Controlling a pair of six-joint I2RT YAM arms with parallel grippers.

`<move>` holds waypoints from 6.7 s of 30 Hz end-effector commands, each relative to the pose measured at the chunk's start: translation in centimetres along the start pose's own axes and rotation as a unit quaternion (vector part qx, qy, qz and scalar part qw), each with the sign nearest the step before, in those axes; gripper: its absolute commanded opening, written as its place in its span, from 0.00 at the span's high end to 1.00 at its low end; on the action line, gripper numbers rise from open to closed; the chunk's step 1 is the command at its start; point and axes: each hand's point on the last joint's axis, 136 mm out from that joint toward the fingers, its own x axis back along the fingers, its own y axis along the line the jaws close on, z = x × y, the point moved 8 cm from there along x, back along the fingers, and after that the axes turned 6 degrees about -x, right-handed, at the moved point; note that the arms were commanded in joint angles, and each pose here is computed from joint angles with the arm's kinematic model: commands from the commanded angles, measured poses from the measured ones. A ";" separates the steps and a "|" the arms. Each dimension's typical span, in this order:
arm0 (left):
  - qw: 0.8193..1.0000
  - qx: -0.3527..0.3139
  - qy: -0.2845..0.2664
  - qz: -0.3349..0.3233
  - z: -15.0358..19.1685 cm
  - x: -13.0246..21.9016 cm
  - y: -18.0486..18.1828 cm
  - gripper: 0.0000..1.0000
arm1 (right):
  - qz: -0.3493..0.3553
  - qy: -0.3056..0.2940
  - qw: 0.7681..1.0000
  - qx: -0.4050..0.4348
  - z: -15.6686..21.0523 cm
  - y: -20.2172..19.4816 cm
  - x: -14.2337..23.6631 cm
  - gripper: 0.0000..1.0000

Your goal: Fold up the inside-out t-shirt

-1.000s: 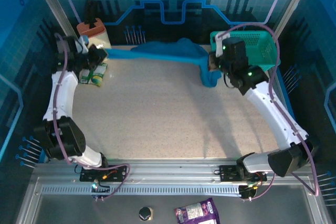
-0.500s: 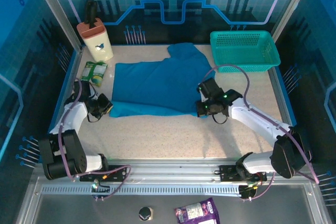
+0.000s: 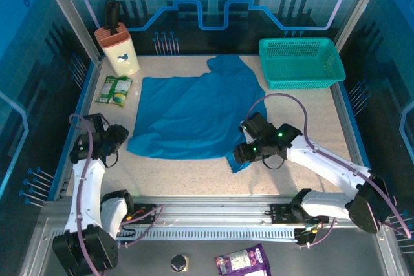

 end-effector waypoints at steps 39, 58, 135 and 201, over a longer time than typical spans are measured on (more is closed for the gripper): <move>0.989 0.056 0.139 0.003 2.3 -7.3 0.7 0.64 | 0.054 0.073 0.942 -0.324 1.6 -11.0 -8.0 0.00; 0.977 -0.031 0.210 0.029 0.9 -11.6 -3.9 0.67 | 0.050 -0.023 0.957 -0.284 -3.8 -9.3 -1.9 0.00; 0.942 -0.175 0.270 0.093 3.0 -13.7 -15.2 0.68 | 0.084 0.214 0.973 -0.032 1.6 1.9 -4.7 0.34; 0.938 -0.259 0.212 -0.089 -10.1 -30.7 -14.4 0.69 | 0.058 -0.052 0.972 -0.220 -5.8 -8.4 -0.2 0.20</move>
